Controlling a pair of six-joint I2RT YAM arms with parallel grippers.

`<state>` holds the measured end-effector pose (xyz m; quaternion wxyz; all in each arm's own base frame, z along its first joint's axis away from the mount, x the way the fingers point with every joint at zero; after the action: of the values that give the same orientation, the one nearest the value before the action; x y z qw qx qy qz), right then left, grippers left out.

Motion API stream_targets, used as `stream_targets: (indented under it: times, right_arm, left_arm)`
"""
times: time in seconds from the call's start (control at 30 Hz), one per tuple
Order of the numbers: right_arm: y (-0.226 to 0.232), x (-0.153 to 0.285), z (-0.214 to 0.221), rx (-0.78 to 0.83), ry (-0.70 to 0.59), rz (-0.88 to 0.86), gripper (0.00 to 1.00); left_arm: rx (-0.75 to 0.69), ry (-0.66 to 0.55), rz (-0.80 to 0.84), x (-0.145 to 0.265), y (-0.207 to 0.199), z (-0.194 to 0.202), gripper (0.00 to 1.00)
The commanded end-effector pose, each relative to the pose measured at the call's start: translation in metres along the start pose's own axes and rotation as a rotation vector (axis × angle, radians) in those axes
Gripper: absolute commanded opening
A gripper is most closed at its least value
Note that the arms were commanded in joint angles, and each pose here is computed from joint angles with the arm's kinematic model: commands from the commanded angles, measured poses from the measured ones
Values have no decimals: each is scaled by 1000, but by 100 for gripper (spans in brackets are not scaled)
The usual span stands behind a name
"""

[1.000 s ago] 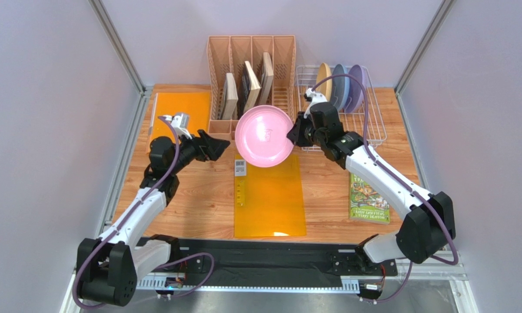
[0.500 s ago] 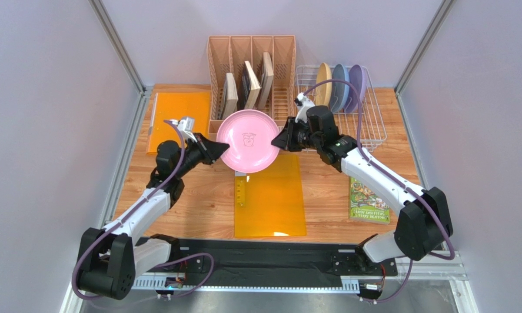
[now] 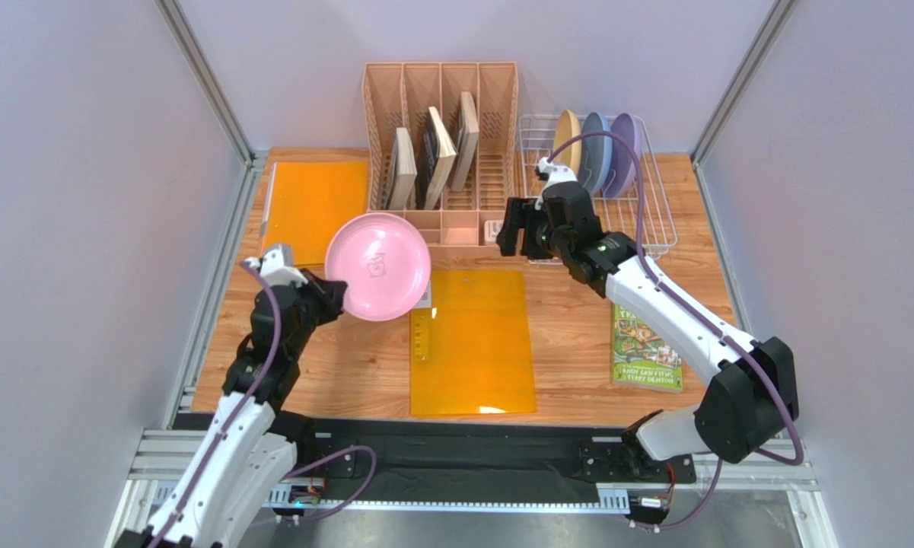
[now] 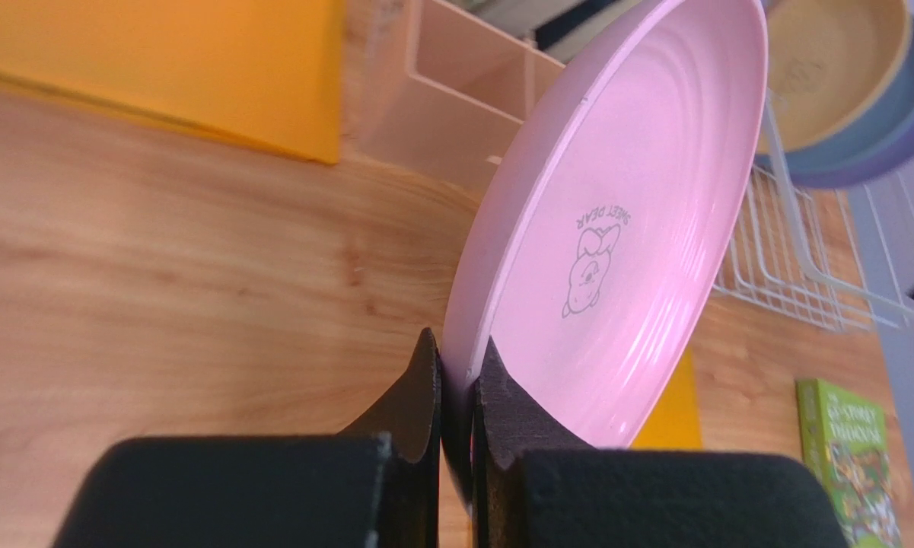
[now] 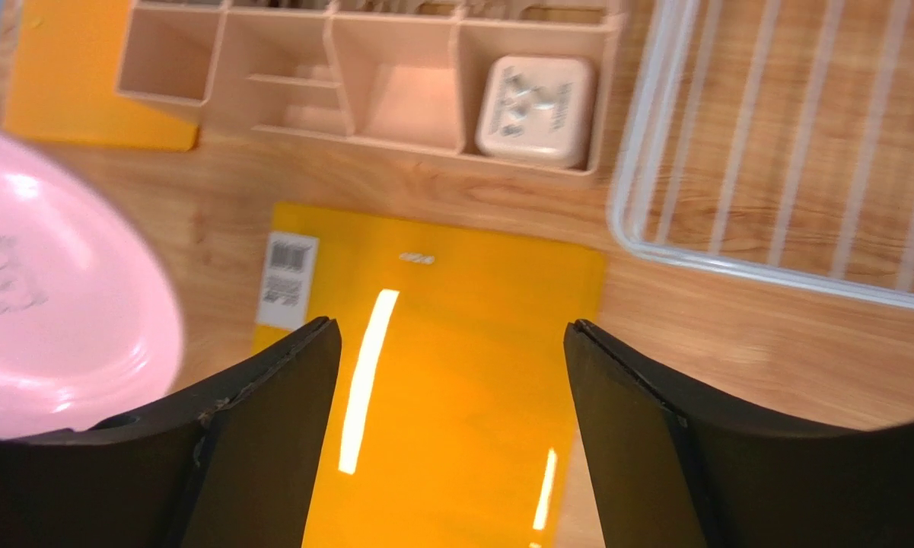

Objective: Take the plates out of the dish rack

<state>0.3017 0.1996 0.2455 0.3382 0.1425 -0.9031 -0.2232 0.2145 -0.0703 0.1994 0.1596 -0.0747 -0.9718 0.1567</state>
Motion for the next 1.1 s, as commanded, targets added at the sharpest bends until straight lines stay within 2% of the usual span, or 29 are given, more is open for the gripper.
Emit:
stream_targets:
  times: [0.0, 0.27, 0.5, 0.63, 0.7, 0.77, 0.97, 1.03, 1.07]
  right_arm:
    - [-20, 29, -46, 18, -206, 147, 78]
    - [-56, 53, -86, -25, -355, 283, 79]
    - [-82, 44, -102, -66, -379, 368, 79]
    - [-103, 30, -115, -73, -389, 460, 79]
    - [-110, 18, -123, -72, -379, 481, 79]
    - [-113, 13, -129, -70, -366, 492, 79]
    - [-114, -7, -143, -51, -356, 495, 79]
    - [-115, -14, -149, -45, -358, 497, 79]
    - [-116, -17, -150, -36, -354, 499, 79]
  left_arm:
    - [104, 76, -353, 29, 43, 38, 0]
    - [189, 102, -499, 41, 65, 74, 0]
    - [184, 180, -529, 36, 69, 87, 0]
    - [179, 185, -489, 35, 66, 91, 15]
    - [182, 185, -473, 36, 65, 93, 17]
    - [188, 162, -458, 37, 65, 91, 26]
    - [194, 179, -458, 42, 65, 96, 27]
    - [193, 188, -459, 43, 65, 97, 36]
    - [191, 194, -464, 43, 66, 98, 37]
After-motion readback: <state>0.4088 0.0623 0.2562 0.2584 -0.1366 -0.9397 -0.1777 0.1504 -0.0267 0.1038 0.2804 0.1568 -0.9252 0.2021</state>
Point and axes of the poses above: each gripper's point midway between its finger pads, its own x axis back along the fingers, its own y axis along the line the jaws close on, z = x × y, the point moved 7 cm from there along x, back along the fingers, and after that the axes turned 13 degrees about -x, right-handed, at the moved point
